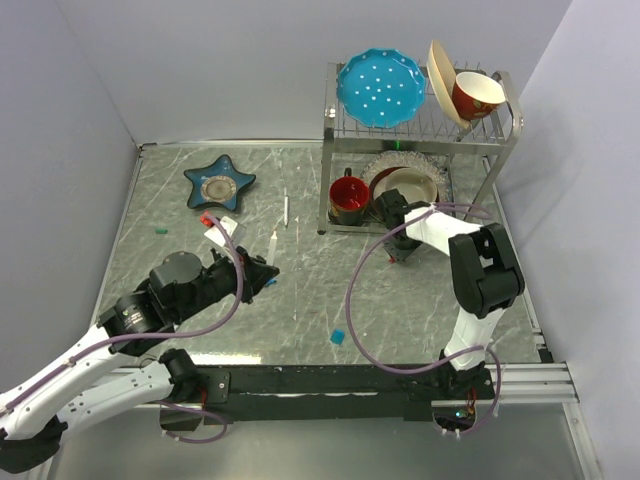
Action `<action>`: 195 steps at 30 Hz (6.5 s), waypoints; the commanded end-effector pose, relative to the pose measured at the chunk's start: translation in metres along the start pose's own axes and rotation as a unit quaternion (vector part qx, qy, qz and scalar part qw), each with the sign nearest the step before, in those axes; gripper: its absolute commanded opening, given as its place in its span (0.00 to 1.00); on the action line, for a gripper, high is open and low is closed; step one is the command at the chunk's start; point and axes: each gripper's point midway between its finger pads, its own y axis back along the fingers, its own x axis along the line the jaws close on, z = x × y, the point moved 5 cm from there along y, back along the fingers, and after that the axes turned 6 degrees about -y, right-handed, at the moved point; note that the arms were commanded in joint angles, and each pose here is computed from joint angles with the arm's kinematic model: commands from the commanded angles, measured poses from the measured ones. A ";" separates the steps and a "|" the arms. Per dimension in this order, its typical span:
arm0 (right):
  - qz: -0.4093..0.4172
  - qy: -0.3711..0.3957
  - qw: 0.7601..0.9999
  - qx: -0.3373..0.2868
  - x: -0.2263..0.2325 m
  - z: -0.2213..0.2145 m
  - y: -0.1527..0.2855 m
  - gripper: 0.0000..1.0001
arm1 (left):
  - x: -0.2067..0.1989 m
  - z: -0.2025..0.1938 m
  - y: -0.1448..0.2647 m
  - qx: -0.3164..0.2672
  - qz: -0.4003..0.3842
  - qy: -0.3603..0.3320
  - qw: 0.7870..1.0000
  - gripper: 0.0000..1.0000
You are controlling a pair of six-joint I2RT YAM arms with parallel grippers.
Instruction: Insert the pens into the pen caps
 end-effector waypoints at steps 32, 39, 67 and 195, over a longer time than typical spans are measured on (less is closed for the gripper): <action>0.242 0.336 0.909 0.042 -0.033 -0.129 0.075 0.19 | -0.002 -0.091 -0.042 0.059 -0.024 0.181 0.981 0.01; 0.258 0.336 0.905 0.039 -0.025 -0.132 0.083 0.19 | -0.001 -0.108 -0.050 0.070 -0.031 0.193 0.978 0.01; 0.486 0.234 0.840 0.052 0.001 -0.125 0.191 0.19 | -0.014 -0.145 -0.071 0.081 -0.114 0.241 0.960 0.01; 0.687 0.314 0.652 0.063 -0.058 -0.118 0.336 0.00 | -0.039 0.004 -0.037 -0.092 -0.156 0.053 0.982 0.01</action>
